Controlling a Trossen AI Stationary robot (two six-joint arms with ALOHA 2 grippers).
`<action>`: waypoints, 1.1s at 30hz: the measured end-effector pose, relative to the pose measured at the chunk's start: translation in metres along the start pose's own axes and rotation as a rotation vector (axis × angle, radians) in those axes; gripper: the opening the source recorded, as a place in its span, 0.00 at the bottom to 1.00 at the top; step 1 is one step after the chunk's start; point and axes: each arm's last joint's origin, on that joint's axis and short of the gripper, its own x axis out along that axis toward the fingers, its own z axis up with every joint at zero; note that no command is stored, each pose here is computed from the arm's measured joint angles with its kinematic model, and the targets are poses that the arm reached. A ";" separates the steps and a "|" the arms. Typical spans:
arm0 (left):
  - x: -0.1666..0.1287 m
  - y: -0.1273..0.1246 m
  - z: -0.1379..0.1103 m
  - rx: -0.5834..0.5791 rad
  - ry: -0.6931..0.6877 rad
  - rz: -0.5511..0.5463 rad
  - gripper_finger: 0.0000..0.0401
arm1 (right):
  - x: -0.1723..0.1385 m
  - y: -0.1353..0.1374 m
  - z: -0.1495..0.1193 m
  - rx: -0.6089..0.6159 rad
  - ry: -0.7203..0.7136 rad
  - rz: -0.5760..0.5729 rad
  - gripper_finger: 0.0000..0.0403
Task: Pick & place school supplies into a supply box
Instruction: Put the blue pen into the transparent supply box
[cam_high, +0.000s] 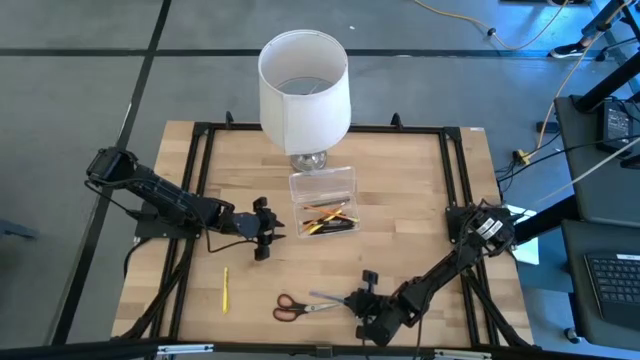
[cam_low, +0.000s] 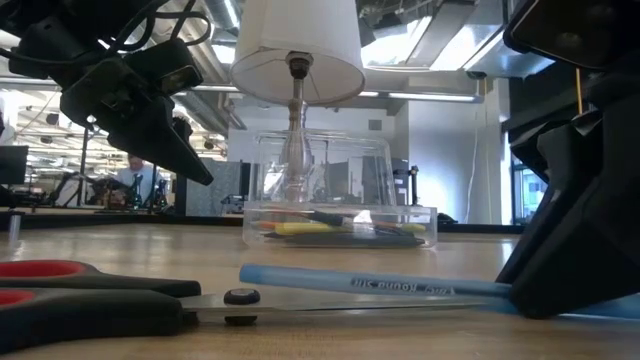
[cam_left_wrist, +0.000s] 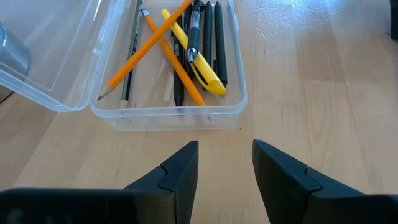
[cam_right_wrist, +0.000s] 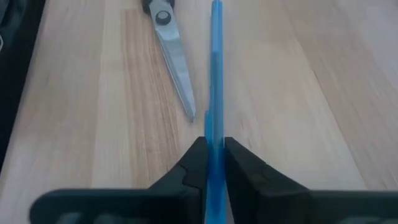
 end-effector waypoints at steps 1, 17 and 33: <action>0.000 0.000 0.000 0.000 0.000 0.000 0.36 | -0.001 0.000 0.001 0.006 -0.009 -0.006 0.11; 0.000 0.000 -0.001 0.003 0.008 0.001 0.36 | -0.040 -0.027 0.031 0.011 -0.005 -0.121 0.12; 0.000 0.000 -0.001 0.003 0.011 -0.005 0.36 | -0.047 -0.109 0.097 -0.257 0.068 -0.252 0.12</action>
